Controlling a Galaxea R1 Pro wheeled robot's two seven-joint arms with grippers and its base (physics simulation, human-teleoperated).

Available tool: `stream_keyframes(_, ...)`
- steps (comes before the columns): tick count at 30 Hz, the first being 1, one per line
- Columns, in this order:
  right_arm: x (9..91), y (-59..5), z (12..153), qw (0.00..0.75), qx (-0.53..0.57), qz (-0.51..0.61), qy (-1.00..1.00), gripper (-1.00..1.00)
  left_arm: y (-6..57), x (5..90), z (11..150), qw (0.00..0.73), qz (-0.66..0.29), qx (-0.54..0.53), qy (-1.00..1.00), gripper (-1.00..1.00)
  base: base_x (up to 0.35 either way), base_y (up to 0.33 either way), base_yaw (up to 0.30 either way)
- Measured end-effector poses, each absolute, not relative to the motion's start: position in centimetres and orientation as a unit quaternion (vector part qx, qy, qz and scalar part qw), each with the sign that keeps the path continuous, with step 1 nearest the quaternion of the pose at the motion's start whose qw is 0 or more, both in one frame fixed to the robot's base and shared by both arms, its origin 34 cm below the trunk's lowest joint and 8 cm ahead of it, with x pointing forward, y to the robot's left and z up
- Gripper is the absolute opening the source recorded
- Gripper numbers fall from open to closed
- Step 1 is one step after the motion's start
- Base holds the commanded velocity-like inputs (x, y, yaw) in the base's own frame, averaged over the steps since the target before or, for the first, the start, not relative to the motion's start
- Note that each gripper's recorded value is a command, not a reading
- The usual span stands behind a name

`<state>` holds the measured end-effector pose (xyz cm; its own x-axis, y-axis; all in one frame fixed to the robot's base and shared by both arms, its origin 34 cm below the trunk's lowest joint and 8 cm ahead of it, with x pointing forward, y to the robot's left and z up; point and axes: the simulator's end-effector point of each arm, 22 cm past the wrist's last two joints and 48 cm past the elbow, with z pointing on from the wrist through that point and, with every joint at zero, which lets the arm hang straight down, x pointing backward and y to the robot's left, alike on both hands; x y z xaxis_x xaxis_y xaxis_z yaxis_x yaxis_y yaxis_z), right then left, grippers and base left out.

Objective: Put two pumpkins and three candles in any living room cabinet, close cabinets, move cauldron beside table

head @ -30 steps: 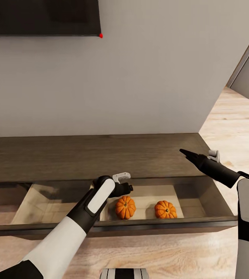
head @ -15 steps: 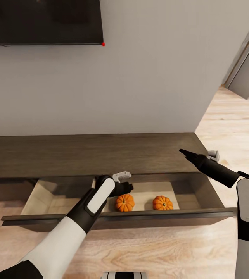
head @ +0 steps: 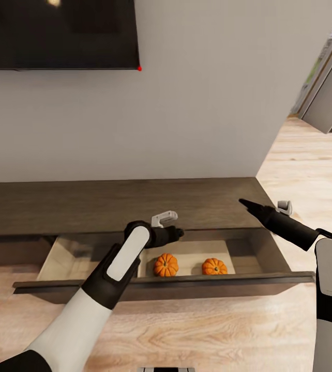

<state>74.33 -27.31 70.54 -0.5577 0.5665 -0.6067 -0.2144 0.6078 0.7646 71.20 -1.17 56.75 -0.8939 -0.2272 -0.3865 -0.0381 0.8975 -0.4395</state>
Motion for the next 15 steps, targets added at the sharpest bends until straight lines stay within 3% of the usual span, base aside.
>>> stream_keyframes(9, 74.7, -27.3, 72.4, 0.455, 0.114, 0.429, 0.772, 1.0, -1.6, 71.3, 59.4, 0.213, -0.225, -0.076, 0.948, 1.0, -0.302, 0.0, 0.0)
stream_keyframes(15, 74.8, -27.4, 73.7, 0.453, 0.114, 0.429, 0.773, 1.0, -1.6, 71.5, 60.7, 0.213, -0.225, -0.076, 0.948, 1.0, -0.069, 0.0, 0.0)
